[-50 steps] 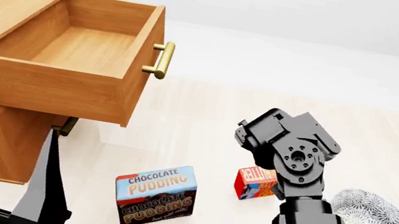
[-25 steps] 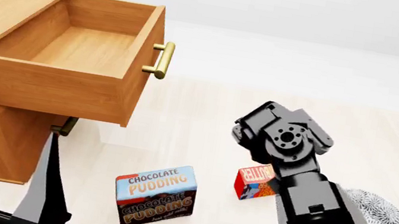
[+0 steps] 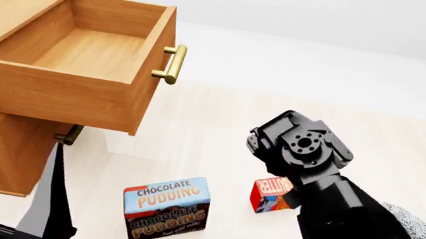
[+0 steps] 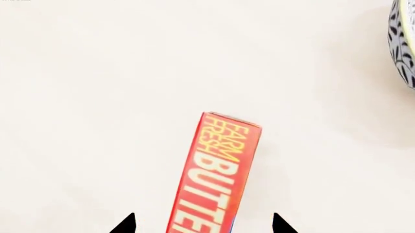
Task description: Put the butter at the back in the top drawer of the cabinet and close it.
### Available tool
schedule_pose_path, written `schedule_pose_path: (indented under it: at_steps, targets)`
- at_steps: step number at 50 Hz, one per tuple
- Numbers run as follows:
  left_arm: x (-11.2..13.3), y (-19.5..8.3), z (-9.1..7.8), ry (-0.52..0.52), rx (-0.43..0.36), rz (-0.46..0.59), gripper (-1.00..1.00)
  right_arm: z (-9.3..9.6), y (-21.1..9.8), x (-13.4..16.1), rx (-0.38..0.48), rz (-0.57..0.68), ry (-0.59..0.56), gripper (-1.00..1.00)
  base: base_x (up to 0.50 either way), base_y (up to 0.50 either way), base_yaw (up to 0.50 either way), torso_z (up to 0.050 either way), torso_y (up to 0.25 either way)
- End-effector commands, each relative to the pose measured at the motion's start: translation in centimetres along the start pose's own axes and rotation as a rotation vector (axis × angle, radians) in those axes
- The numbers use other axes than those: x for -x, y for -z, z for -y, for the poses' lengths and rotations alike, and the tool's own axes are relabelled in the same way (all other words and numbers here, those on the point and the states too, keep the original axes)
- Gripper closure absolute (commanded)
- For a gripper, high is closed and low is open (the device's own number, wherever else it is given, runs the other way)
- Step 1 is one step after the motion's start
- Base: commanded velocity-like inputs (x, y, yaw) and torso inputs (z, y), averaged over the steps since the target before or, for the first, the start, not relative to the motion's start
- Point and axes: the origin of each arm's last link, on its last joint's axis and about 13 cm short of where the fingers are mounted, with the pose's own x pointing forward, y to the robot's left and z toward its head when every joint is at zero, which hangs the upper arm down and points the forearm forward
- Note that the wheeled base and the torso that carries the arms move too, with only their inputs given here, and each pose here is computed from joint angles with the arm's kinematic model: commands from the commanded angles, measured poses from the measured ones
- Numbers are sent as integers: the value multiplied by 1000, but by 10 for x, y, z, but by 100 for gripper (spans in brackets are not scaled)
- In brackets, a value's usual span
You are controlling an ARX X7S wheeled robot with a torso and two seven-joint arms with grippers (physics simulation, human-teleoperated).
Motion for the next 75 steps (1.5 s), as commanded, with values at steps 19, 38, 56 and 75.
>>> schedule_pose_path:
  at_steps: [19,38,56,75]
  targets:
    - [1,6,0,-2,-1,-15,-100,8,4,-16,-2,-16,-7,-100,0,0,0,0,0]
    - [2,6,0,-6,-3,-18,-100,14,3,-25,-15,-7,14,-100,0,0,0,0,0]
    - [2,6,-1,-8,-9,-22,-100,16,8,-30,-9,-7,-7,-100,0,0,0,0,0]
    - [3,8,-2,-9,-8,-28,-100,18,14,-34,-5,-38,-46,-100,0,0,0,0,0]
